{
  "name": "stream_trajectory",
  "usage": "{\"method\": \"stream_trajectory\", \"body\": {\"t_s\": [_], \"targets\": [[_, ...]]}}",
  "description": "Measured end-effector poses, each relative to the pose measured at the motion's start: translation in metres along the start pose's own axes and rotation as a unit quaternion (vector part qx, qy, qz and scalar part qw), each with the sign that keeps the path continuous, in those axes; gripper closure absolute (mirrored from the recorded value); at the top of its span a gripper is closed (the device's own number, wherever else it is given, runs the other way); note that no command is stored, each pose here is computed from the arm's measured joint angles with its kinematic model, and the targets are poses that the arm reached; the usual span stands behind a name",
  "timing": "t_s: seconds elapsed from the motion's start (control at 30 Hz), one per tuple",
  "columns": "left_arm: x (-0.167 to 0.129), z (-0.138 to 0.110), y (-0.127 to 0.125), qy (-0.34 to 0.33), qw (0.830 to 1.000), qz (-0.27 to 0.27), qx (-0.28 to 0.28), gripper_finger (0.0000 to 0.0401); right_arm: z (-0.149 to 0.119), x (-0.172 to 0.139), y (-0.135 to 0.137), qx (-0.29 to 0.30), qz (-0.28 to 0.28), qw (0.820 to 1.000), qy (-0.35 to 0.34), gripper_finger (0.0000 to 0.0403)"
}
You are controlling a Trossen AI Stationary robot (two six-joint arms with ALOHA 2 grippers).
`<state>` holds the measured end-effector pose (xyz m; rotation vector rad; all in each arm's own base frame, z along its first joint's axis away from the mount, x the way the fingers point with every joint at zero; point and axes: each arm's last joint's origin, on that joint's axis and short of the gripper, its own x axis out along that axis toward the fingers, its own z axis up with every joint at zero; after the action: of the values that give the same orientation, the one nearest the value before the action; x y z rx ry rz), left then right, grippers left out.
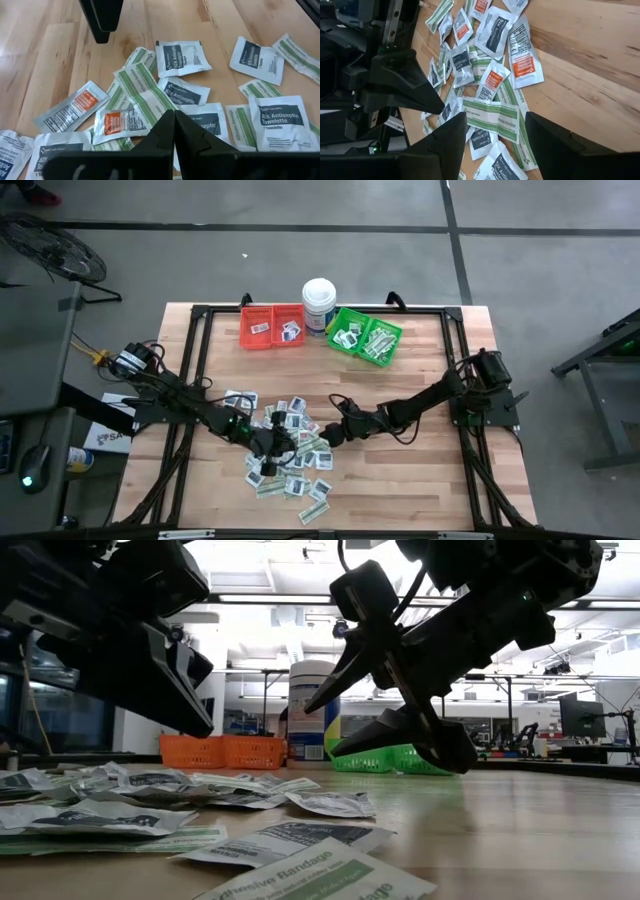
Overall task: Pick & Place First Aid Supplies
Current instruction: Put the green bandage pack into the right green bin
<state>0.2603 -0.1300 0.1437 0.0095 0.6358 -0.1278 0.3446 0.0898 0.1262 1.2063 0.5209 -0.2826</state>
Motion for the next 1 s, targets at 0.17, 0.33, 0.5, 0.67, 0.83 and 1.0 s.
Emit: {"method": "stream_trajectory", "body": {"t_s": [0.17,0.33,0.5,0.67,0.83,1.0], "targets": [[0.004,0.001,-0.001,0.002,1.000,0.002,-0.008,0.0401,0.001,0.000,0.000,0.000,-0.003,1.000,-0.013,0.0206],[0.016,0.003,-0.005,0.011,1.000,0.005,-0.005,0.0401,0.001,0.000,0.000,0.000,-0.003,1.000,-0.015,0.0206],[0.016,-0.001,-0.003,0.030,0.999,0.025,0.000,0.0401,0.001,0.000,0.001,0.001,0.001,1.000,-0.015,0.0206],[0.018,-0.008,-0.003,0.058,0.998,0.026,-0.010,0.0401,0.001,0.000,0.002,0.003,0.006,1.000,-0.014,0.0206],[0.018,-0.009,-0.002,0.060,0.998,0.031,-0.012,0.0401,-0.001,0.000,0.003,0.017,0.016,1.000,0.018,0.0206],[0.018,-0.011,-0.002,0.068,0.997,0.035,-0.009,0.0401,-0.004,-0.001,0.003,0.023,0.018,0.999,0.033,0.0206]]}}
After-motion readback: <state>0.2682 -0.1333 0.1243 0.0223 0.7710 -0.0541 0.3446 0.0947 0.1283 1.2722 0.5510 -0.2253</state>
